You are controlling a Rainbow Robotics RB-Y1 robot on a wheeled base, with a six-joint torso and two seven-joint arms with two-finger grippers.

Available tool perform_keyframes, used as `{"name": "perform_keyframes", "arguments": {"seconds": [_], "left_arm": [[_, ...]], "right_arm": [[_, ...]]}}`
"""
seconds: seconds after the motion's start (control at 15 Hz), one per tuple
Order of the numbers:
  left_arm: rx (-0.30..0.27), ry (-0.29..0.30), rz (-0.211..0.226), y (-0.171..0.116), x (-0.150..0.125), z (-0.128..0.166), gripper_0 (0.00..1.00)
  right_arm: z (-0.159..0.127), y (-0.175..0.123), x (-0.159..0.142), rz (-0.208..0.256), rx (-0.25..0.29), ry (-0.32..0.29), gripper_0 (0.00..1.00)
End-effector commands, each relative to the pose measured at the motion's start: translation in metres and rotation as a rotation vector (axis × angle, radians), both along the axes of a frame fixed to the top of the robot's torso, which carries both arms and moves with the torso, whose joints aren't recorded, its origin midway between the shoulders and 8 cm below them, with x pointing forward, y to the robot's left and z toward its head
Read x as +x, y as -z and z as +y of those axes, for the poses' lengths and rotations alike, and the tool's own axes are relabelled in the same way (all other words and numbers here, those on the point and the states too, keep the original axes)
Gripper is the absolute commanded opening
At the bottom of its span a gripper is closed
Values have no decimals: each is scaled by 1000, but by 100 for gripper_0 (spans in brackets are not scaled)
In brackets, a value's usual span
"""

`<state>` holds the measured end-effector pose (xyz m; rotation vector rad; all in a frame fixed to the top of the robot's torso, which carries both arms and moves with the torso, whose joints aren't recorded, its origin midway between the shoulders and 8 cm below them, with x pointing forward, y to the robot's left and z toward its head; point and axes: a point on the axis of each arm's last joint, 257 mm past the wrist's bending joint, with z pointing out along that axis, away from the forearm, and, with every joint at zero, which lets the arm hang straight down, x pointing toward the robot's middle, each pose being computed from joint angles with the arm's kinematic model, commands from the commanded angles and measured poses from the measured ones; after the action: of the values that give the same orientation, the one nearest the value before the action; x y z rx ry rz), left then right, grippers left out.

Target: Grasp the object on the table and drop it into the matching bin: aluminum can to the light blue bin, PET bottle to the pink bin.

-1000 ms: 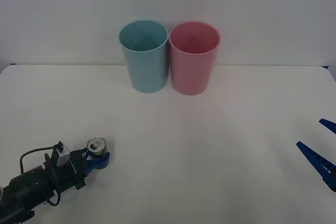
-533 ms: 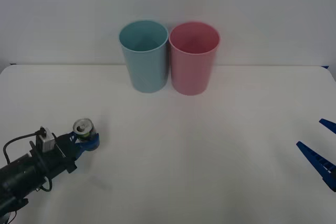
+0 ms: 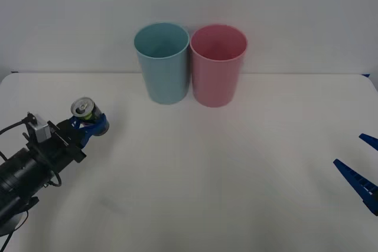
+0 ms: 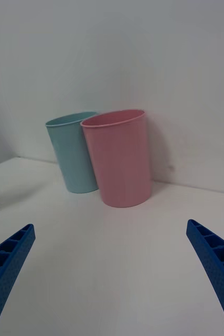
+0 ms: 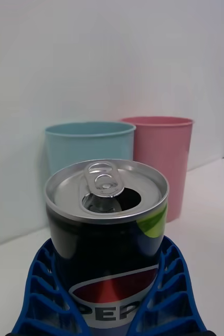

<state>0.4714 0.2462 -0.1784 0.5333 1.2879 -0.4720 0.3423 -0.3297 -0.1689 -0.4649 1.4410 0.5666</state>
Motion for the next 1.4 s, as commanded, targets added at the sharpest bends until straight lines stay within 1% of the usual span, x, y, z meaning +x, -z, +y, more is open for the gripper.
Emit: {"name": "perform_keyframes", "arguments": {"seconds": [0.07,0.13,0.2,0.4,0.6,0.73,0.87,1.07,1.2,1.27,1.4], "left_arm": [[-43,-29,-48,-35,12,-2,0],[-56,-45,-61,-51,18,-4,0],[-85,-53,-64,-67,22,-5,0],[-106,-64,-61,-98,32,-11,0],[-144,-28,-52,-128,41,-23,0],[-166,-19,-44,-145,51,-30,0],[-143,-43,-38,-154,68,-40,0],[-119,-62,-29,-169,90,-64,0],[-125,-75,-14,-177,110,-80,0],[-125,-79,-15,-180,119,-86,0],[-113,-87,-2,-178,139,-97,0]], "right_arm": [[0,0,0,0,0,0,100],[0,0,0,0,0,0,100],[0,0,0,0,0,0,100],[0,0,0,0,0,0,100],[0,0,0,0,0,0,100],[0,0,0,0,0,0,100],[0,0,0,0,0,0,100],[0,0,0,0,0,0,100],[0,0,0,0,0,0,100],[0,0,0,0,0,0,100],[0,0,0,0,0,0,100]]}}
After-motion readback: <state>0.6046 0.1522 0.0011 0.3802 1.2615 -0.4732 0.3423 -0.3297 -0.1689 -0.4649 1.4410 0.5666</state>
